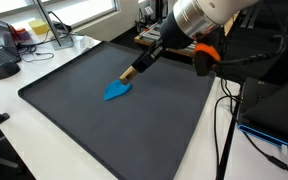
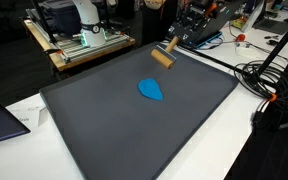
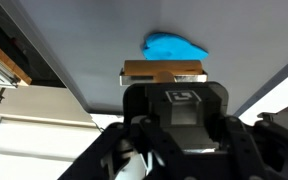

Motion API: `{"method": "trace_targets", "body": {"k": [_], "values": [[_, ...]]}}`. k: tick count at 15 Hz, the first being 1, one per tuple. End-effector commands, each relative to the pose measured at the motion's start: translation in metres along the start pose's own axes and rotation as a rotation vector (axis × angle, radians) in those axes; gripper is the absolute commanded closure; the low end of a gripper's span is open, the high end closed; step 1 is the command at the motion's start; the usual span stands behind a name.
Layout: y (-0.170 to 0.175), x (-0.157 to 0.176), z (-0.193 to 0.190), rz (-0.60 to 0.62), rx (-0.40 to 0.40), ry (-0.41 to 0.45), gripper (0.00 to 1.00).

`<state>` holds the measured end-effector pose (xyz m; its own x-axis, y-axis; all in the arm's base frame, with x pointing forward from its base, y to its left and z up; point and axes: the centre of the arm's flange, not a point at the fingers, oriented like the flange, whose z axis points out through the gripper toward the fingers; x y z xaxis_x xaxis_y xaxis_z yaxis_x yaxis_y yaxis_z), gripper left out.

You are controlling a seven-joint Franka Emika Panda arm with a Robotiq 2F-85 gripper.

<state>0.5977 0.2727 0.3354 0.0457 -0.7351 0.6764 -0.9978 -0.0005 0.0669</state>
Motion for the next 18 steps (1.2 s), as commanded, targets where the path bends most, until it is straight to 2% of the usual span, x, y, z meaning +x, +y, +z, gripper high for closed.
{"method": "trace_targets", "body": {"k": [1,7,18], "values": [[-0.024,-0.021,-0.011,0.061,0.003,0.104,0.77],[-0.039,-0.054,0.001,0.091,-0.012,0.247,0.77],[-0.056,-0.092,0.030,0.106,-0.033,0.358,0.77]]}}
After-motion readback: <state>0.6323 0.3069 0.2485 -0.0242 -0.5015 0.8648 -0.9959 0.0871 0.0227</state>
